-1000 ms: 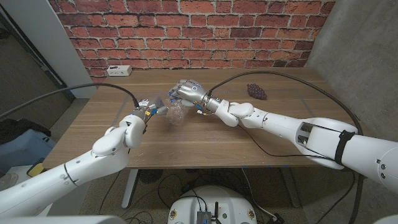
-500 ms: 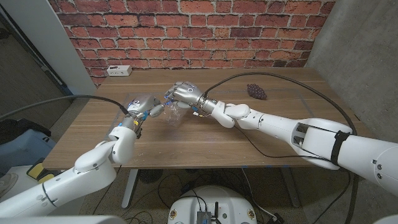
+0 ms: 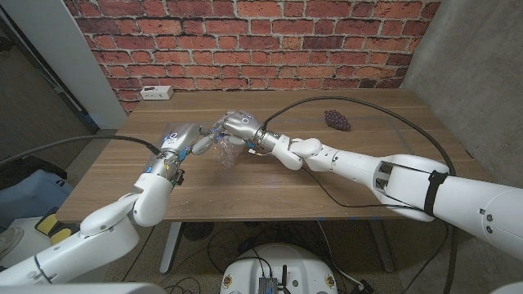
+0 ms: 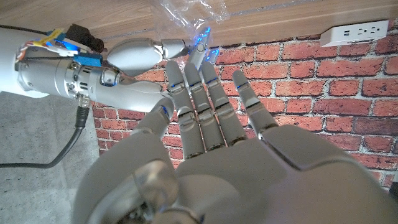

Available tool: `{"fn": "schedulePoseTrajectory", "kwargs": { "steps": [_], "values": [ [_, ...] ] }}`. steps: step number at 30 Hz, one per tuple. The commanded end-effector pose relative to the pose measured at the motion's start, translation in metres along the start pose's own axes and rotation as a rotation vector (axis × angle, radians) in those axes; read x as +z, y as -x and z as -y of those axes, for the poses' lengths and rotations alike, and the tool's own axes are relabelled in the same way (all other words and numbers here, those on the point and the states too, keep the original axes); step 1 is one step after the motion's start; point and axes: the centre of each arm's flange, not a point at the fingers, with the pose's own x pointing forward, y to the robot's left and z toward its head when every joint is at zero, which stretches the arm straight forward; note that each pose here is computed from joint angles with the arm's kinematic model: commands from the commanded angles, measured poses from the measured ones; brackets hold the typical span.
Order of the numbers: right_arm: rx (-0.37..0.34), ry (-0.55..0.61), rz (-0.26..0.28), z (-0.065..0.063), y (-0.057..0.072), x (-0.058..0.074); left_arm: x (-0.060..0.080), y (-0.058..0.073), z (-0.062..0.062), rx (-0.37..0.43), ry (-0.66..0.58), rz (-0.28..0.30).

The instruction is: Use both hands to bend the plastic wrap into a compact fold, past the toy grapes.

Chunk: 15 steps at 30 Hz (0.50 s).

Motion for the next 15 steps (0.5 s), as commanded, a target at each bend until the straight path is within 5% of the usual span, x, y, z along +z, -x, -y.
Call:
{"fn": "schedulePoseTrajectory", "kwargs": {
  "steps": [1, 9, 15],
  "values": [
    [0.022, -0.091, -0.11, -0.01, -0.008, -0.013, 0.001, 0.004, -0.002, 0.003, 0.021, 0.012],
    [0.064, -0.214, -0.195, -0.023, -0.007, -0.019, 0.002, -0.001, -0.002, -0.001, 0.022, 0.017],
    [0.081, -0.236, -0.183, -0.027, -0.006, -0.017, 0.002, -0.004, -0.002, -0.003, 0.023, 0.02]
  ]
}}
